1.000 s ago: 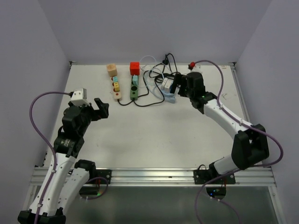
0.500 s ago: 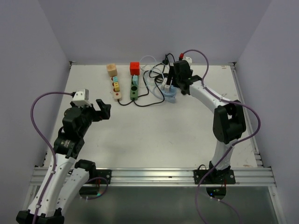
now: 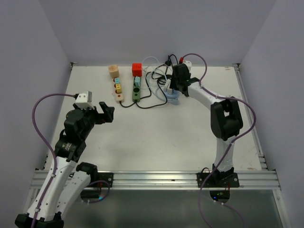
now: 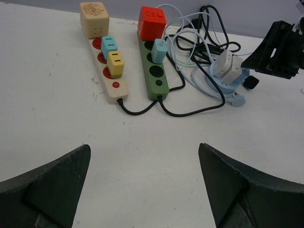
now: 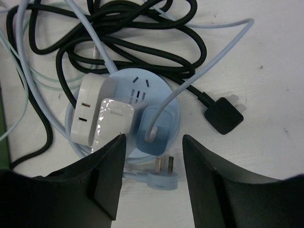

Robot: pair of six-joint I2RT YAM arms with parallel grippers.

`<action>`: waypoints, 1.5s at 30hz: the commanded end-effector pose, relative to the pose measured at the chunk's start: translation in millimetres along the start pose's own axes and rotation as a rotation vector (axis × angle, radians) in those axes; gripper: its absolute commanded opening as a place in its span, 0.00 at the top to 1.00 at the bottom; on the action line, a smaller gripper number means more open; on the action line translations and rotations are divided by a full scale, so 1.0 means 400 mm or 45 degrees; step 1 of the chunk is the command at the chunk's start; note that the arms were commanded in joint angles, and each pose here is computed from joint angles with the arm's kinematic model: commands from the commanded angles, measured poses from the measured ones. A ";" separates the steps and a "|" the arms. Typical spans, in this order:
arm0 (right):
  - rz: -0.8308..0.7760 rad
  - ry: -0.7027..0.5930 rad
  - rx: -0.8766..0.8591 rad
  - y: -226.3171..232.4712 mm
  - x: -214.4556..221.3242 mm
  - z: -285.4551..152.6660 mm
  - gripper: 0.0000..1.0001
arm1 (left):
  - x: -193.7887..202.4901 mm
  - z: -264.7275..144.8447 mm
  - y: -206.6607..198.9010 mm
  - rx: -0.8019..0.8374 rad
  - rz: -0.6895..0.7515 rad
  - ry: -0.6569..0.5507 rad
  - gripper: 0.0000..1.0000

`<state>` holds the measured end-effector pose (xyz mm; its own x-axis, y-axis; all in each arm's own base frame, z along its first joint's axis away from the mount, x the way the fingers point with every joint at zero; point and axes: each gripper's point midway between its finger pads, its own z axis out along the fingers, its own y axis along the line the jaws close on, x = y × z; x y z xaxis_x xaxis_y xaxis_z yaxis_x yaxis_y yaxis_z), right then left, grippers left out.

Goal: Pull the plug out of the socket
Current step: Move the socket to the center of the board.

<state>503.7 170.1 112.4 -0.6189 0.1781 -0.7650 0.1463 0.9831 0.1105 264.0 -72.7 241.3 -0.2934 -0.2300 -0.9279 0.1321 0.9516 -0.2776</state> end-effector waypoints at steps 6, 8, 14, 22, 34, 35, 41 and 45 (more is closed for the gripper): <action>0.031 -0.117 0.048 0.008 -0.077 0.004 0.60 | -0.027 -0.004 -0.020 0.052 0.044 -0.040 0.00; 0.030 -0.121 0.052 0.005 -0.077 0.004 0.63 | -0.026 -0.004 -0.022 0.056 0.044 -0.039 0.00; 0.008 -0.136 0.067 -0.001 -0.093 -0.003 0.85 | -0.028 -0.004 -0.023 0.059 0.047 -0.042 0.00; -0.051 -0.128 -0.034 0.021 -0.111 -0.050 1.00 | -0.029 -0.007 -0.024 0.061 0.044 -0.050 0.01; -0.099 -0.089 -0.096 -0.029 -0.070 -0.191 1.00 | -0.034 -0.009 -0.015 0.044 0.040 -0.060 0.00; -0.100 -0.085 -0.097 -0.036 -0.064 -0.198 1.00 | -0.032 -0.009 -0.013 0.042 0.042 -0.059 0.00; -0.108 -0.052 -0.140 -0.069 -0.014 -0.274 1.00 | -0.034 -0.008 -0.008 0.032 0.038 -0.062 0.00; -0.094 -0.015 -0.168 -0.098 0.037 -0.324 1.00 | -0.027 -0.005 -0.006 0.029 0.038 -0.051 0.00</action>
<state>399.7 137.1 142.5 -0.6776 0.0690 -0.7322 0.0316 0.9974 0.0648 262.3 -73.6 243.9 -0.2846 -0.2183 -0.9335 0.1495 0.9517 -0.2682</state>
